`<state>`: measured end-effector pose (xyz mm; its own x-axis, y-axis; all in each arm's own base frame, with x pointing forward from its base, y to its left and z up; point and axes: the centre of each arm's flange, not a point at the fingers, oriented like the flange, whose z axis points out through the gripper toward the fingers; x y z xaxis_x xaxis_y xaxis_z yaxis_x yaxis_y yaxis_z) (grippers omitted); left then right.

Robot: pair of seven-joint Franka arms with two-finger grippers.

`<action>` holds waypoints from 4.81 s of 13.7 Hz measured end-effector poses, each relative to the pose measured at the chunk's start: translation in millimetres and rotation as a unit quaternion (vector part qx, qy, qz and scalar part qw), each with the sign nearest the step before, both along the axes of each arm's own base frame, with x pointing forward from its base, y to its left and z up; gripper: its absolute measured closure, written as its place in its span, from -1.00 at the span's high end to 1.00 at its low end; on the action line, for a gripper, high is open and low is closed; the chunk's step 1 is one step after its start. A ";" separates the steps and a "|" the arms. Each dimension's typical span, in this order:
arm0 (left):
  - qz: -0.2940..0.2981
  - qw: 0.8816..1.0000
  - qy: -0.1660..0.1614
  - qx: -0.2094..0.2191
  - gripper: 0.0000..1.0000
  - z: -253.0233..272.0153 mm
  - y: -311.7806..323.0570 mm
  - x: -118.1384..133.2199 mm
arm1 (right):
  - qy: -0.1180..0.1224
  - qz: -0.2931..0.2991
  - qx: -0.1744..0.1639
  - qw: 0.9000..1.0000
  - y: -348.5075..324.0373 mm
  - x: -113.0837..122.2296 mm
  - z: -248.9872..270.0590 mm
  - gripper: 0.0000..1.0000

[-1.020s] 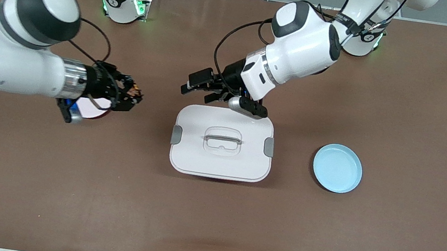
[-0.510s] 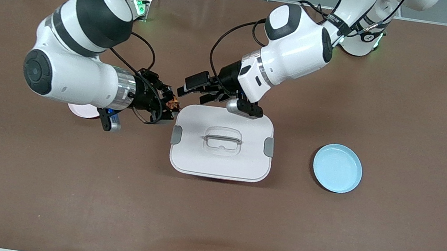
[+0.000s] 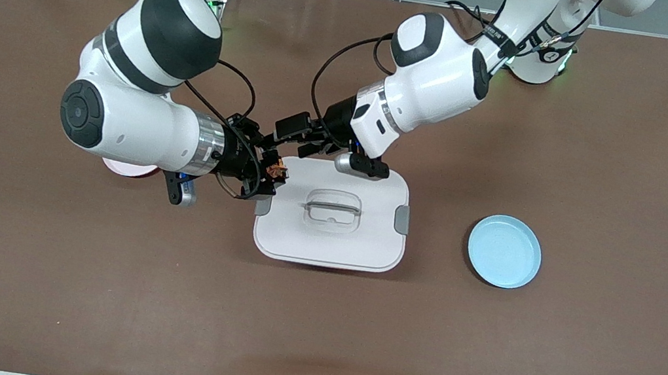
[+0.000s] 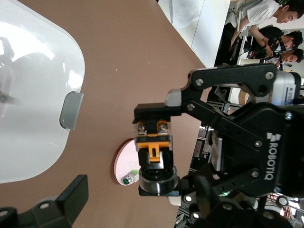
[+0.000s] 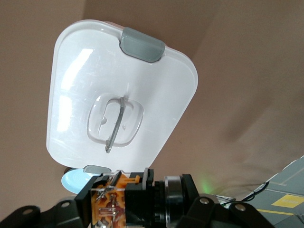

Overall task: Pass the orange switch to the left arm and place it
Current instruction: 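Carry the switch over the box toward the left gripper, then grasp the switch with the left gripper and open the right gripper, then carry the switch with the left gripper while the right gripper withdraws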

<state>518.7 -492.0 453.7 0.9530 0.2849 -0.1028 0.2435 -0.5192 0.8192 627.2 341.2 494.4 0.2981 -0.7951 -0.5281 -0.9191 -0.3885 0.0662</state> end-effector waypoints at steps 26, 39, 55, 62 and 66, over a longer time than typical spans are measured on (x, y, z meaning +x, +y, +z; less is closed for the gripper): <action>0.007 1.000 -0.011 -0.002 -0.23 3.7 6.7 9.4 | 0.024 -0.052 0.008 0.998 17.1 1.5 -1.0 0.45; -0.026 1.000 0.004 0.000 -0.23 11.4 14.6 8.8 | 0.001 0.026 0.026 0.999 -80.4 29.8 16.6 1.00; -0.220 0.928 0.036 0.298 -0.23 122.1 225.6 -0.9 | -0.128 0.539 -0.063 0.830 -275.8 41.8 33.1 1.00; -0.075 0.919 0.107 0.371 -0.23 110.4 292.2 27.0 | -0.112 0.591 -0.113 0.791 -298.7 46.7 37.1 1.00; 0.034 0.919 0.146 0.365 -0.23 103.7 339.7 49.7 | -0.135 0.578 -0.131 0.794 -316.2 37.8 73.0 1.00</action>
